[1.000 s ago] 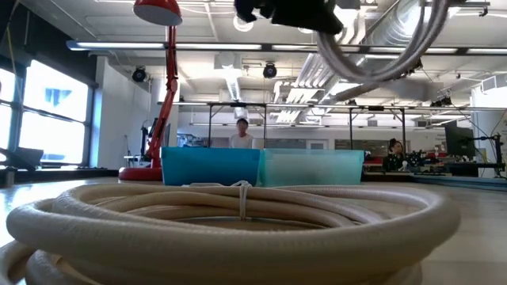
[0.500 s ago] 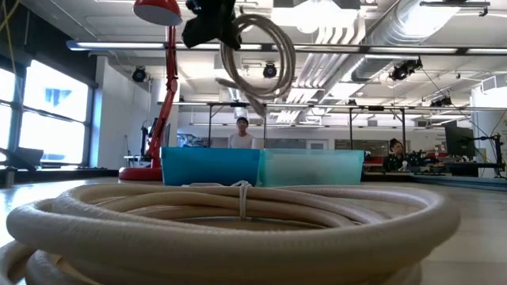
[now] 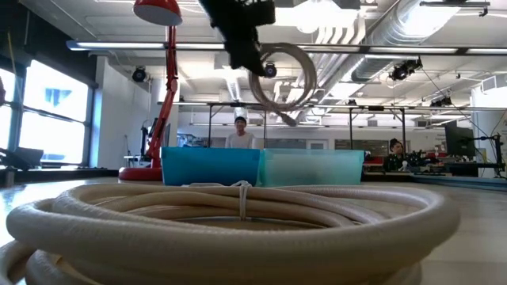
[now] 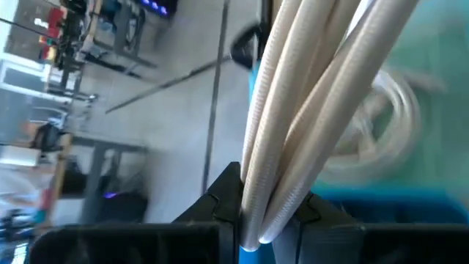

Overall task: Pick & Place USB Port
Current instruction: Put the brown HDMI cable into the green bin

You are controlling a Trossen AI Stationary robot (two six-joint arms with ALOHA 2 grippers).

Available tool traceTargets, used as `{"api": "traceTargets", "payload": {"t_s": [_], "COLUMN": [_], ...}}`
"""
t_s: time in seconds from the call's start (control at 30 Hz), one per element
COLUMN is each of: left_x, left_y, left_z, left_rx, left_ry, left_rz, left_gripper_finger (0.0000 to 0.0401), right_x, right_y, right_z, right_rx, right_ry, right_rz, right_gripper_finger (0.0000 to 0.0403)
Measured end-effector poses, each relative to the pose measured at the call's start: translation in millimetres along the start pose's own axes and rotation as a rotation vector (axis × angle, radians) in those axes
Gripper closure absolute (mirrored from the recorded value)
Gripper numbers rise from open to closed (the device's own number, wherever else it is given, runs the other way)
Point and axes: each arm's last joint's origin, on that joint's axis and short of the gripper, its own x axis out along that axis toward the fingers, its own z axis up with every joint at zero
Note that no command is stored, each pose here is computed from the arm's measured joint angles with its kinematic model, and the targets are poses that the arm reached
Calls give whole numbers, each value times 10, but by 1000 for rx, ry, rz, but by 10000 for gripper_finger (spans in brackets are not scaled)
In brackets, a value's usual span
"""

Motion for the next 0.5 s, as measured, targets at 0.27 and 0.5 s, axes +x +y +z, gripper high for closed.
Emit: {"api": "traceTargets", "payload": {"t_s": [0.27,0.5], "left_x": [689,1162], "left_y": [165,-26], "left_z": [-168,-356], "left_rx": [-135,-178], "left_ry": [-54,-38], "left_rz": [-19,-157], "left_gripper_finger": [367,367], "right_x": [1,1], "right_y": [0,1], "right_z": [-21,-51], "right_rx": [-17,-10], "right_ry": [15,37], "right_rz": [-2,4], "right_gripper_finger": [257,257]}}
